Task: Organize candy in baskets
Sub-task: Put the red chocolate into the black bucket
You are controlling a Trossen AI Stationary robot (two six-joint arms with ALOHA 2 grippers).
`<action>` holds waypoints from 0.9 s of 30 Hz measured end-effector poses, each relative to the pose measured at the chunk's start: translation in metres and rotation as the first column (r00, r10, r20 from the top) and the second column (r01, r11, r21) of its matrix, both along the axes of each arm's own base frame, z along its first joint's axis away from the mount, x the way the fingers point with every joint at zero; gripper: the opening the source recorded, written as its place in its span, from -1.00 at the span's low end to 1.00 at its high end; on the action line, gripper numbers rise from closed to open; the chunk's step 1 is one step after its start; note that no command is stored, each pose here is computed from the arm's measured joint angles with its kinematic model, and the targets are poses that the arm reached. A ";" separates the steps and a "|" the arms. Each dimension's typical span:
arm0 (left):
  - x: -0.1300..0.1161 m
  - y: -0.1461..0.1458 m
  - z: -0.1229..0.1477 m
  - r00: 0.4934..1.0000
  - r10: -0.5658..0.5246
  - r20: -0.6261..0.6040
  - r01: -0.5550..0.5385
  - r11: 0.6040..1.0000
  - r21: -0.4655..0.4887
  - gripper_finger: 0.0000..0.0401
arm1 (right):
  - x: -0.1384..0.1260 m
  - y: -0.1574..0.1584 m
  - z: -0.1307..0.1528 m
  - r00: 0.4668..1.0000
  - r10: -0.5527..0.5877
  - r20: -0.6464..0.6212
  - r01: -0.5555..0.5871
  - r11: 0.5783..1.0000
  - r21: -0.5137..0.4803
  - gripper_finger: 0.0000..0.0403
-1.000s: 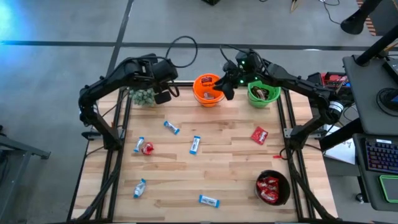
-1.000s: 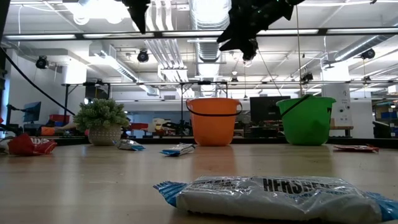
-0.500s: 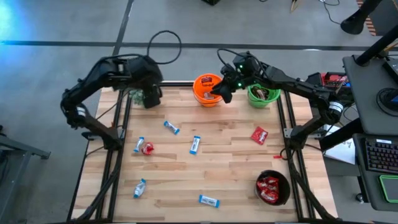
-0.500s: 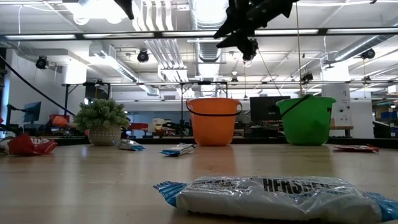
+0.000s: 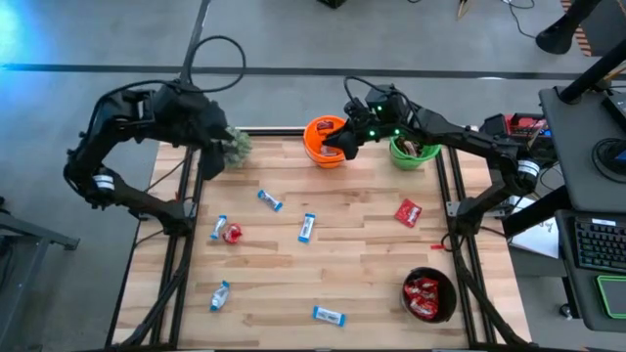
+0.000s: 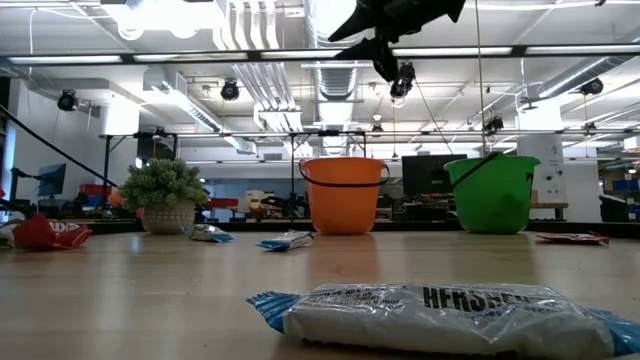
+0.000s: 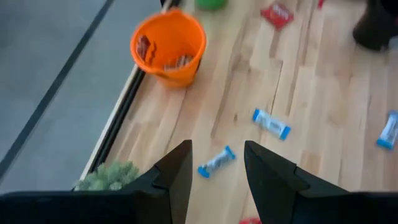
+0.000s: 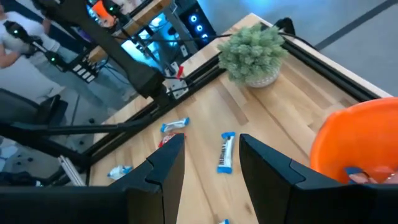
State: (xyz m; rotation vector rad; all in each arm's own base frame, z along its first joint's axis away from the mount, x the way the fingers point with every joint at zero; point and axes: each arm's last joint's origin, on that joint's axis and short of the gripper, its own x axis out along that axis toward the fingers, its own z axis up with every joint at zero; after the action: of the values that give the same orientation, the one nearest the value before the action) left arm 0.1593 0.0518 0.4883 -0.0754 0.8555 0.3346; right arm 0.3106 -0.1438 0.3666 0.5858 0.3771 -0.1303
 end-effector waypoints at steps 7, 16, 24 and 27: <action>0.012 0.003 -0.002 0.999 0.021 0.025 -0.020 0.999 -0.038 -0.36 | 0.008 0.015 0.000 1.000 0.005 -0.006 -0.005 1.000 -0.020 -0.30; 0.016 0.004 -0.010 0.998 -0.001 -0.061 -0.004 0.997 -0.075 -0.36 | 0.014 0.032 0.000 0.999 0.048 -0.005 -0.048 0.998 -0.032 -0.30; -0.003 -0.007 -0.001 0.997 -0.061 0.047 0.070 0.974 -0.218 -0.35 | 0.017 0.041 0.000 0.999 0.040 -0.012 -0.041 0.998 -0.047 -0.30; -0.010 -0.011 0.002 0.995 -0.060 0.082 0.080 0.958 -0.274 -0.28 | 0.018 0.044 0.000 0.999 0.043 -0.012 -0.044 0.998 -0.046 -0.30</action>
State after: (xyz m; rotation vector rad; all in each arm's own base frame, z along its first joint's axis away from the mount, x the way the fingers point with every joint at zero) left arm 0.1495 0.0407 0.4900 -0.3151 0.8264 0.1425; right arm 0.3288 -0.1000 0.3666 0.5309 0.3967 -0.1004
